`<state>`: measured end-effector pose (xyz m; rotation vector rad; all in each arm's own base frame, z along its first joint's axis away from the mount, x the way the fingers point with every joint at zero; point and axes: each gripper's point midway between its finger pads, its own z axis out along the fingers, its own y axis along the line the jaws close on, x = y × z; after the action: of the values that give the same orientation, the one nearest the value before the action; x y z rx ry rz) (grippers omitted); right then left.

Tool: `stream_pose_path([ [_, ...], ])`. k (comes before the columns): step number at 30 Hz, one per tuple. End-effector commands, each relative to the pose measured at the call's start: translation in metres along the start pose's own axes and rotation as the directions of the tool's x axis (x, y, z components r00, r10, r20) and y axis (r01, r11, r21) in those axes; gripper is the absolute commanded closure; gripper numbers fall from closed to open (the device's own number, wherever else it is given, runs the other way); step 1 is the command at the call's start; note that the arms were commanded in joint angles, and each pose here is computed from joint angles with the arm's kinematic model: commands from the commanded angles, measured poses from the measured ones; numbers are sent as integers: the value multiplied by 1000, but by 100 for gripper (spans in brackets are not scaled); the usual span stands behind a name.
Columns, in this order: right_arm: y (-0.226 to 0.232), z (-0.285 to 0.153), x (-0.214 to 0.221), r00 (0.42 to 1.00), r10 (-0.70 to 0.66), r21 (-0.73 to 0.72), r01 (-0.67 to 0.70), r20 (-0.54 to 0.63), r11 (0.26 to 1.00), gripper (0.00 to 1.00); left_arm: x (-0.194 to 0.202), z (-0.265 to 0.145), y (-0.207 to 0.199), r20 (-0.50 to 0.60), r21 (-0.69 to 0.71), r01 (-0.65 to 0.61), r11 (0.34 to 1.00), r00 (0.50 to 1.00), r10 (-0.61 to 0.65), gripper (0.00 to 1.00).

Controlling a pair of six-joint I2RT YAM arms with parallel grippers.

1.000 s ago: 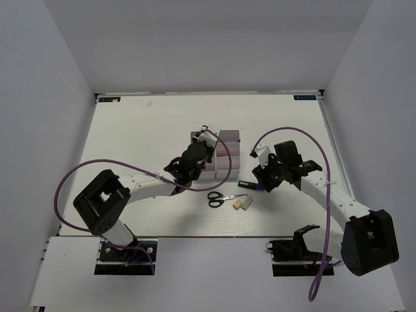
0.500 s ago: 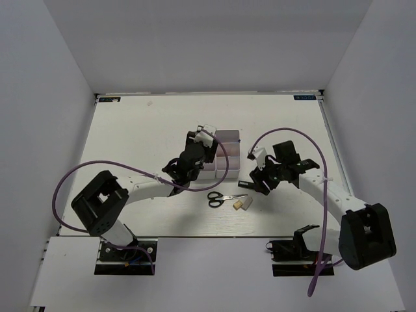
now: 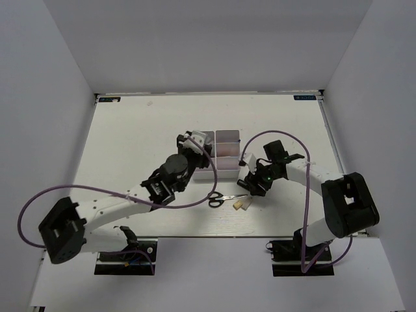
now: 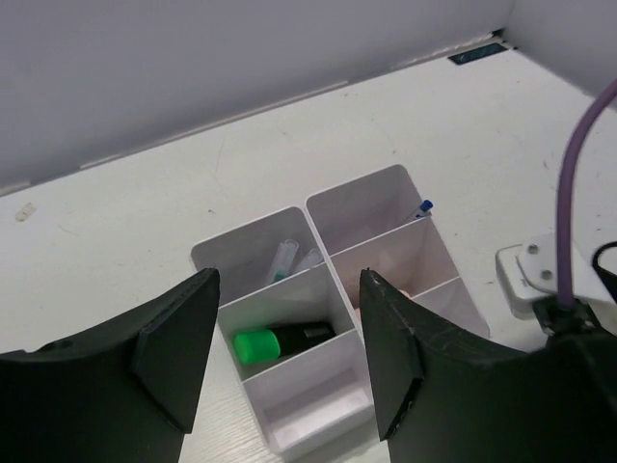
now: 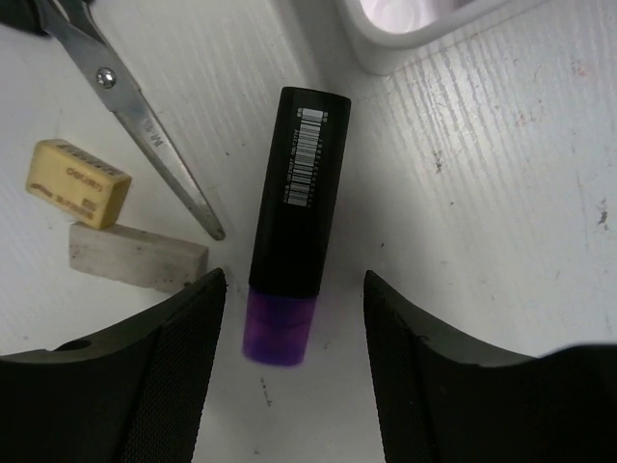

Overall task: Sort the stationery into containers
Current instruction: Pick up the stationery from the center of the board.

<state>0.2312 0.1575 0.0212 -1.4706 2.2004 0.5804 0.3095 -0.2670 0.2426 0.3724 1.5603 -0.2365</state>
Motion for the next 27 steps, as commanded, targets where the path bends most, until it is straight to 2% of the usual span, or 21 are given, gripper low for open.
stream_pose_path([
  [1, -19, 1, -21, 994, -104, 52, 102, 44, 993, 39, -7, -27, 17, 8, -15, -18, 1000, 1000, 18, 30],
  [5, -17, 5, -8, 993, -118, 39, 118, 8, 992, 42, -4, -61, 40, -5, -29, -6, 1000, 1000, 6, 30],
  [7, -17, 4, -2, 990, -142, 42, 142, -14, 989, 52, 4, -69, 46, -24, -34, -3, 999, 1000, 2, 30],
  [9, -13, 4, 9, 987, -157, 34, 159, -44, 987, 53, 14, -89, 58, -72, -37, -9, 999, 997, 6, 31],
  [16, -6, 6, 39, 967, -221, 49, 229, -127, 972, 52, 43, -131, 85, -166, -77, 11, 997, 986, -23, 31],
  [18, -6, 7, 48, 958, -239, 49, 249, -158, 967, 62, 47, -140, 90, -168, -86, 44, 995, 984, -58, 32],
  [19, -6, 7, 48, 957, -244, 51, 255, -160, 966, 66, 63, -147, 92, -222, -85, 27, 996, 974, -45, 32],
  [20, -5, 7, 50, 954, -250, 48, 261, -167, 964, 75, 70, -150, 92, -238, -80, 25, 996, 970, -43, 34],
  [22, -5, 4, 51, 950, -259, 48, 271, -176, 961, 85, 82, -159, 92, -278, -59, 28, 998, 960, -44, 35],
  [23, -2, 1, 53, 948, -260, 38, 271, -182, 962, 94, 85, -162, 92, -293, -52, 23, 998, 955, -37, 36],
  [25, 2, -8, 51, 939, -289, 29, 300, -186, 954, 100, 92, -170, 92, -332, -31, 6, 1000, 943, -16, 36],
  [27, 9, -21, 40, 934, -317, -8, 320, -167, 947, 100, 98, -176, 92, -367, -8, -13, 1000, 930, 9, 38],
])
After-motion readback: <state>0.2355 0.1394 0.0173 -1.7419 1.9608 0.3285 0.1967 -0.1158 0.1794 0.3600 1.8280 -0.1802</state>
